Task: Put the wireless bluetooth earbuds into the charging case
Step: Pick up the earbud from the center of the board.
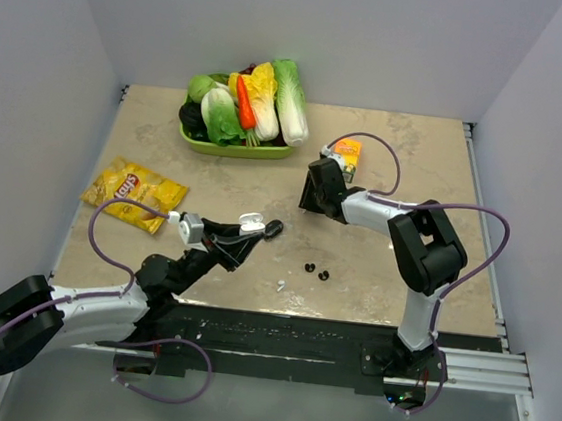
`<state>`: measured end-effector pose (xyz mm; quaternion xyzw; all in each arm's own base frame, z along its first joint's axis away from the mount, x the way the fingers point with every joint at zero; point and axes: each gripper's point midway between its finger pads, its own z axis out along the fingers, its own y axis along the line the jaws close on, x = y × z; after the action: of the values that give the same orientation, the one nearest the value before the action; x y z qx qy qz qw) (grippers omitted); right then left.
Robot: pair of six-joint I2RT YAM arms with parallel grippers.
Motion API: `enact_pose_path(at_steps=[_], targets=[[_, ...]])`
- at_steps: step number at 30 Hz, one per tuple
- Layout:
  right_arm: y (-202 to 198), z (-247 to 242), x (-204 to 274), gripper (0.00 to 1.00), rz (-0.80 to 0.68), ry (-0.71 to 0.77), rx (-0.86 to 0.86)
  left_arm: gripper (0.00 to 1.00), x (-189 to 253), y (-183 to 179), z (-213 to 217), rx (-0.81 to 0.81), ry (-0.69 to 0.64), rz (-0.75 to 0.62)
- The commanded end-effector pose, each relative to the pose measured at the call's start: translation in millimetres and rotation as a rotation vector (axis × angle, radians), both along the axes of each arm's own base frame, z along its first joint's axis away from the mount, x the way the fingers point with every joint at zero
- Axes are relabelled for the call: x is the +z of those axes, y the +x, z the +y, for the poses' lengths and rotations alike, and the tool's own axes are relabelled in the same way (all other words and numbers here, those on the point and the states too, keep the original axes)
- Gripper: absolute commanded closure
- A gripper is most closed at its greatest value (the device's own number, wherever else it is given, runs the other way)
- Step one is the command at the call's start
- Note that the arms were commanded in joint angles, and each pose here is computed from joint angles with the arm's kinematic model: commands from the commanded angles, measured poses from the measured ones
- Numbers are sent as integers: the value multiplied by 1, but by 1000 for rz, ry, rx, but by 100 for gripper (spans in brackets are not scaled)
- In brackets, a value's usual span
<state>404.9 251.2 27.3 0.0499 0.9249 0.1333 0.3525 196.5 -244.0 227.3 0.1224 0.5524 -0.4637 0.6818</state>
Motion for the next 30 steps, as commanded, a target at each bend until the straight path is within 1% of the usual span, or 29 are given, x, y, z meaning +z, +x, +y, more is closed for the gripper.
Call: enact_pose_path(at_steps=[1,12,16,18,24,30], targets=[[-3,-4,-5,64,-1,-47,15,100,-17,-23,31,16,-50,-59],[-13,-8,-11,67,7,-95,72,100,-20,-23,30,11,-42,-50],[-14,-8,-10,62,7,-118,81,100,-20,-23,28,6,-38,-45],[-14,-9,-11,62,13,-125,83,100,-20,-23,27,4,-39,-47],[-17,-11,-16,68,22,-137,84,100,-20,-23,26,-3,-40,-44],[-21,-14,-19,75,30,-149,87,100,-21,-23,26,-1,-38,-44]])
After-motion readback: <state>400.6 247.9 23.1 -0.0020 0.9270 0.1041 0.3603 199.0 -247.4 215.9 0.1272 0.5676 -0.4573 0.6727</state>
